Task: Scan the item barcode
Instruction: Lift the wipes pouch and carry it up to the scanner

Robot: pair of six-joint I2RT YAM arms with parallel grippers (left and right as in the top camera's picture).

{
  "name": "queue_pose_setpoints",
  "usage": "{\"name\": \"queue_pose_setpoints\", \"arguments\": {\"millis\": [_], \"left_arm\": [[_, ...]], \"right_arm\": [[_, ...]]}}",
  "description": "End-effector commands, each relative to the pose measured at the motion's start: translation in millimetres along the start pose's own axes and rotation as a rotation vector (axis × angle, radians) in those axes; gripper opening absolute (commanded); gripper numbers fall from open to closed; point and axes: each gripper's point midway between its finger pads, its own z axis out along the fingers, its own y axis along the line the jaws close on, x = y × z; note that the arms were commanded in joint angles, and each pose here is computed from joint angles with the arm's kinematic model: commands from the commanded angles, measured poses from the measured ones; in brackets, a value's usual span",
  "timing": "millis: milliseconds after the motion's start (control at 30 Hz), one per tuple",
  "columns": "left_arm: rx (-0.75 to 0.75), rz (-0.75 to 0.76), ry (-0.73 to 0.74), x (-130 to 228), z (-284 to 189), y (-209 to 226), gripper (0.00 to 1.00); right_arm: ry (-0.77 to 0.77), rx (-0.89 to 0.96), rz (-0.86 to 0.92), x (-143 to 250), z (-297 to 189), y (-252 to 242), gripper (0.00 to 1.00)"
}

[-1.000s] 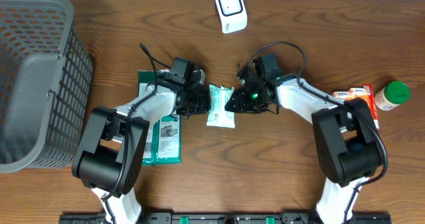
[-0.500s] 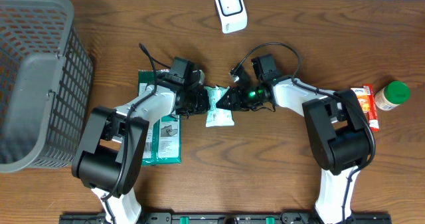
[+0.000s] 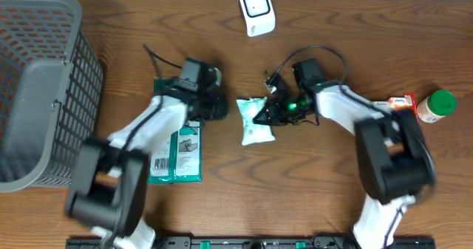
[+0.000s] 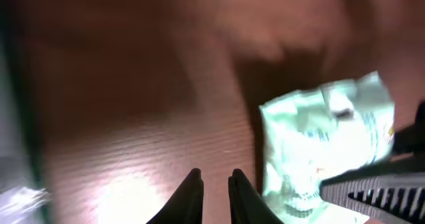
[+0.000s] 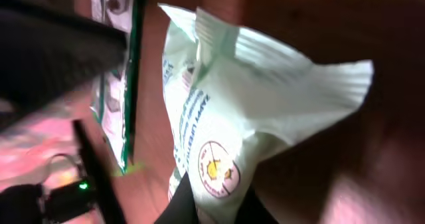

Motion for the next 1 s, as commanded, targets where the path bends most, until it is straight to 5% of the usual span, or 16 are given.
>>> {"name": "queue_pose_setpoints", "arguments": {"millis": [0,200,300,433,567,700,967], "left_arm": [[-0.047,0.009,-0.179,-30.1,-63.5,-0.1,0.17],[-0.209,-0.216,-0.242,-29.7,-143.0,72.4,0.17],[-0.267,-0.361,-0.277,-29.2,-167.0,122.0,0.27],[-0.278,-0.393,-0.292,-29.5,-173.1,133.4,0.58],[-0.279,-0.393,-0.291,-29.3,-172.9,133.5,0.82],[-0.279,-0.393,-0.291,-29.3,-172.9,133.5,0.83],[-0.279,-0.393,-0.292,-29.3,-172.9,133.6,0.84]], "right_arm": [[-0.127,0.206,-0.213,-19.3,-57.0,18.0,0.01],[-0.262,0.529,-0.323,-11.3,-152.9,56.7,0.01],[-0.262,0.686,-0.428,-14.4,-200.0,95.6,0.01],[-0.347,0.962,-0.615,-35.7,-241.1,139.5,0.01],[-0.345,1.076,-0.878,-42.0,-234.2,180.3,0.01],[-0.171,1.260,-1.182,-52.0,-198.9,194.1,0.01],[0.093,1.724,-1.428,-107.8,-160.8,189.8,0.01]]}}
